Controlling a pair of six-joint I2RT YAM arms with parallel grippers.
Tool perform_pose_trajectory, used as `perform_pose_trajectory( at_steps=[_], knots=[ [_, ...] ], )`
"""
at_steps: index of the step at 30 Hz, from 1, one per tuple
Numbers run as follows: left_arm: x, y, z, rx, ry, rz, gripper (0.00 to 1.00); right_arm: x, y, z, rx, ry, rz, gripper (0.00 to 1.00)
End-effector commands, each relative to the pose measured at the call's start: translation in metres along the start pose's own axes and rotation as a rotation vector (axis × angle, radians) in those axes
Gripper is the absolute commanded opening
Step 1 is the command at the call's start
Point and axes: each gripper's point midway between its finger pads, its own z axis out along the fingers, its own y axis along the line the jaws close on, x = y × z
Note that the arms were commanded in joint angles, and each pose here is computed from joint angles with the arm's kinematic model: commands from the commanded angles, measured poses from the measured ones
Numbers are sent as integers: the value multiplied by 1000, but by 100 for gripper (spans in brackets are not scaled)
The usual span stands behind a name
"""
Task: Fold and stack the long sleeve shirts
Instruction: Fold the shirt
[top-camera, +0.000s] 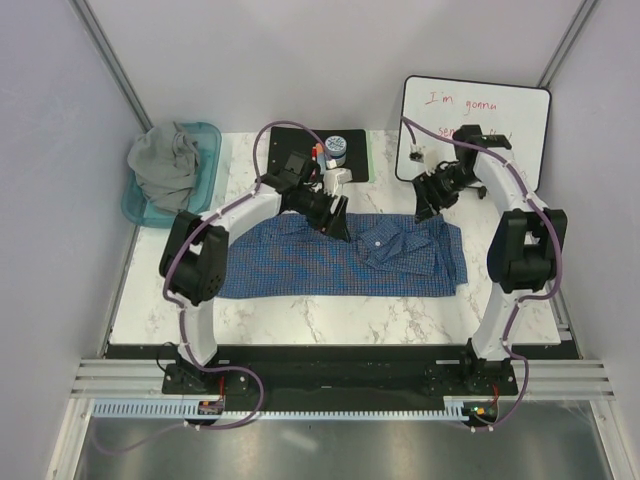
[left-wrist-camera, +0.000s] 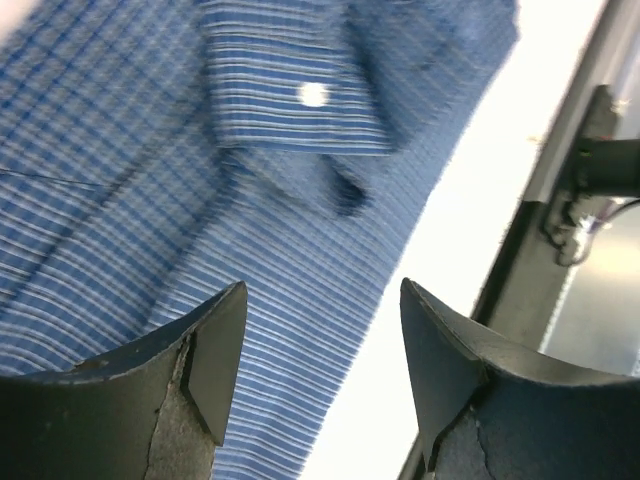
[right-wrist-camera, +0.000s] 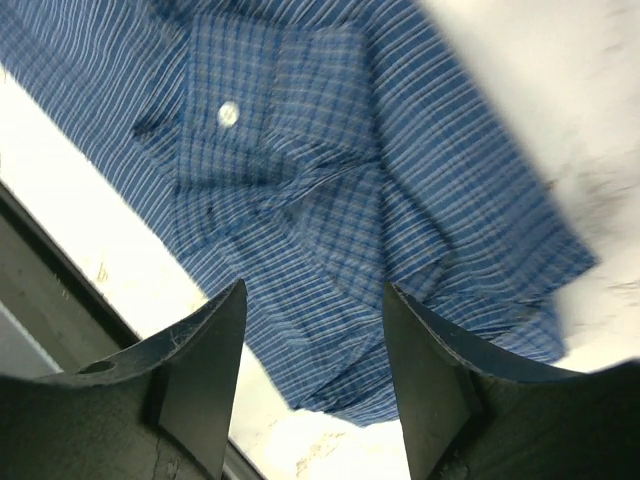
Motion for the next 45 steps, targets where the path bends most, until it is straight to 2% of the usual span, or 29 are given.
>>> perform_pose_trajectory(
  at_steps=[1, 4, 5, 7, 8, 10, 11, 14, 15, 20, 23, 28, 33, 36, 39, 43, 45],
  knots=[
    [-13, -41, -32, 40, -102, 1, 70, 4, 45, -3, -12, 19, -156, 64],
    [-5, -46, -43, 51, -114, -37, 70, 20, 63, 26, 65, 94, -278, 67],
    [-5, -45, -47, 44, -123, -62, 70, 14, 59, 30, 117, 77, -310, 66],
    [-1, -36, -58, 38, -148, -115, 70, 15, 60, 34, 164, 92, -325, 49],
    [-1, -38, -66, 43, -167, -146, 70, 20, 65, 40, 152, 107, -328, 38],
    [5, -27, -75, 37, -182, -194, 70, 30, 71, 47, 114, 132, -316, 28],
    [4, -29, -81, 36, -195, -191, 70, 33, 73, 50, 107, 141, -313, 21],
    [9, -20, -91, 6, -215, -188, 70, 38, 79, 56, 77, 154, -302, 11],
    [11, -20, -94, 1, -219, -184, 70, 37, 79, 56, 79, 149, -297, 11],
    [23, -16, -101, -14, -223, -191, 70, 34, 85, 28, 116, 130, -305, 11],
    [25, -18, -105, -20, -232, -167, 70, 42, 96, 10, 125, 114, -302, 14],
    [22, -19, -107, -20, -238, -160, 70, 78, 94, 32, 83, 205, -245, 15],
    [18, -20, -110, -23, -249, -147, 70, 54, 80, 59, 100, 181, -224, 20],
    [19, -20, -113, -26, -254, -141, 70, 31, 70, 70, 115, 156, -220, 25],
    [22, -20, -114, -31, -253, -133, 70, 12, 67, 77, 119, 140, -211, 34],
    [26, -16, -115, -42, -249, -130, 70, 5, 71, 86, 115, 144, -206, 47],
    [28, -13, -115, -45, -248, -137, 70, 5, 74, 92, 115, 149, -203, 49]
  ],
)
